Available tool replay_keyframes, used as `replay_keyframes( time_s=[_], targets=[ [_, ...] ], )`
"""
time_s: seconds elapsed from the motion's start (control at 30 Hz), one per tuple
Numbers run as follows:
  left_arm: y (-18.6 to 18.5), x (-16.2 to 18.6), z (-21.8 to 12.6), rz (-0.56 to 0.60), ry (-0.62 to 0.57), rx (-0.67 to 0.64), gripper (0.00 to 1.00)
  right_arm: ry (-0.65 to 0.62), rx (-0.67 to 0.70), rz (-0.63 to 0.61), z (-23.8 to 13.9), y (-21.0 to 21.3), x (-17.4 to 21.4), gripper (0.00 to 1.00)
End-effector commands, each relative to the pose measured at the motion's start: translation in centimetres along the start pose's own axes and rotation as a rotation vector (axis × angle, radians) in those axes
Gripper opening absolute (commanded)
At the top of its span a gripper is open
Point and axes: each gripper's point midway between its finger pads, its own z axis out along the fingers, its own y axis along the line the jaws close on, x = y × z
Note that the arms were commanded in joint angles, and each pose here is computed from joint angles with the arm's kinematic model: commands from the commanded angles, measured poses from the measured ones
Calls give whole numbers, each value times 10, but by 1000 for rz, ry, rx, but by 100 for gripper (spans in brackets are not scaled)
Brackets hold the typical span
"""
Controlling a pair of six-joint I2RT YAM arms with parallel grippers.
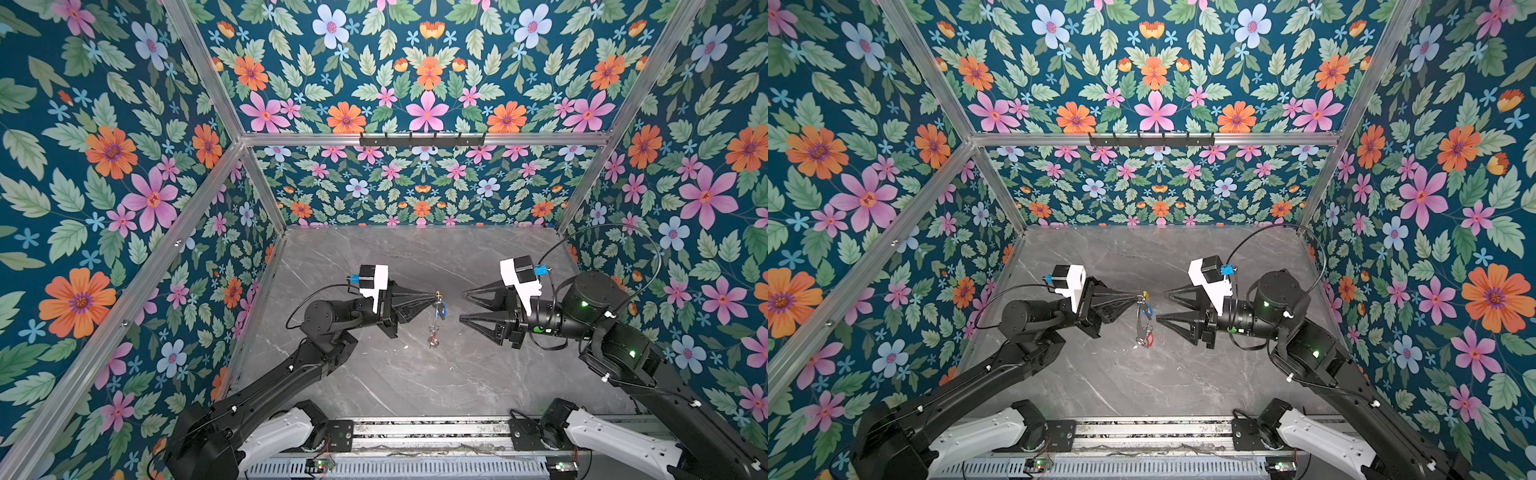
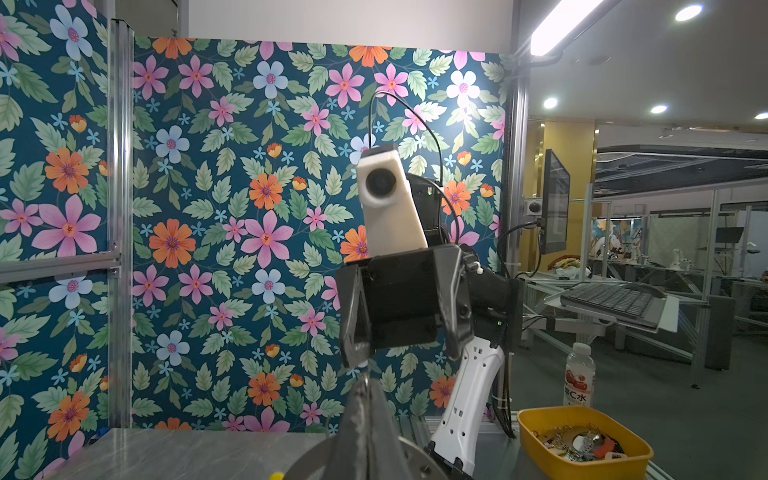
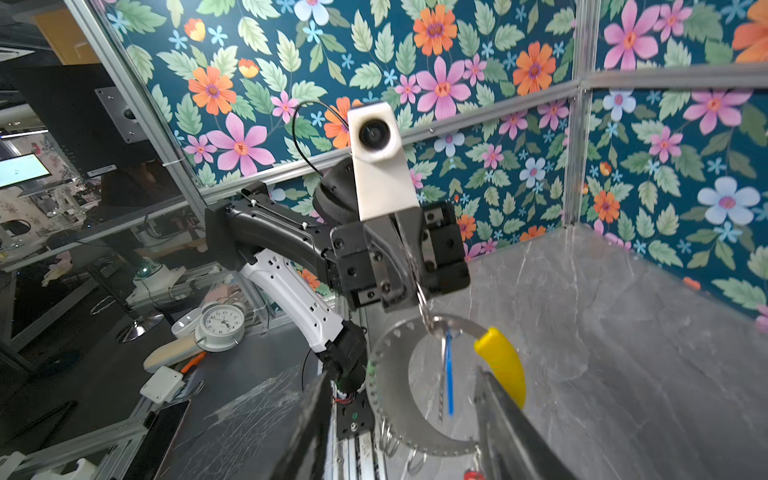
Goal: Remove the keys from the keyring
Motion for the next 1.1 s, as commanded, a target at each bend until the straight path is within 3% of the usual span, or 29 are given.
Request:
replay_keyframes(
  time_s=[0.0,0.1,0.17,0.4,0.73,1.0,1.07],
  targets=[
    [-10,-11,0,25,-42,51,0,-13,-49,-45,8,4,-13,60],
    [-11,-11,0,15,-44,59,0,28,-111,-47,19,6,-11,60],
    [-11,-12,0,14,-46,54,0,40,-150,-24,23,7,-10,55],
    [-9,-11,-1,20,-46,36,0,26,-164,-2,26,5,-6,32],
    [-7,-10,-2,15,-49,28,0,33,-171,15,32,1,-4,18],
    [-6,-10,-1,15,-51,24,0,51,-168,34,34,-2,2,0],
    [-6,-10,-1,11,-50,26,0,58,-161,40,34,-2,3,0]
  ],
)
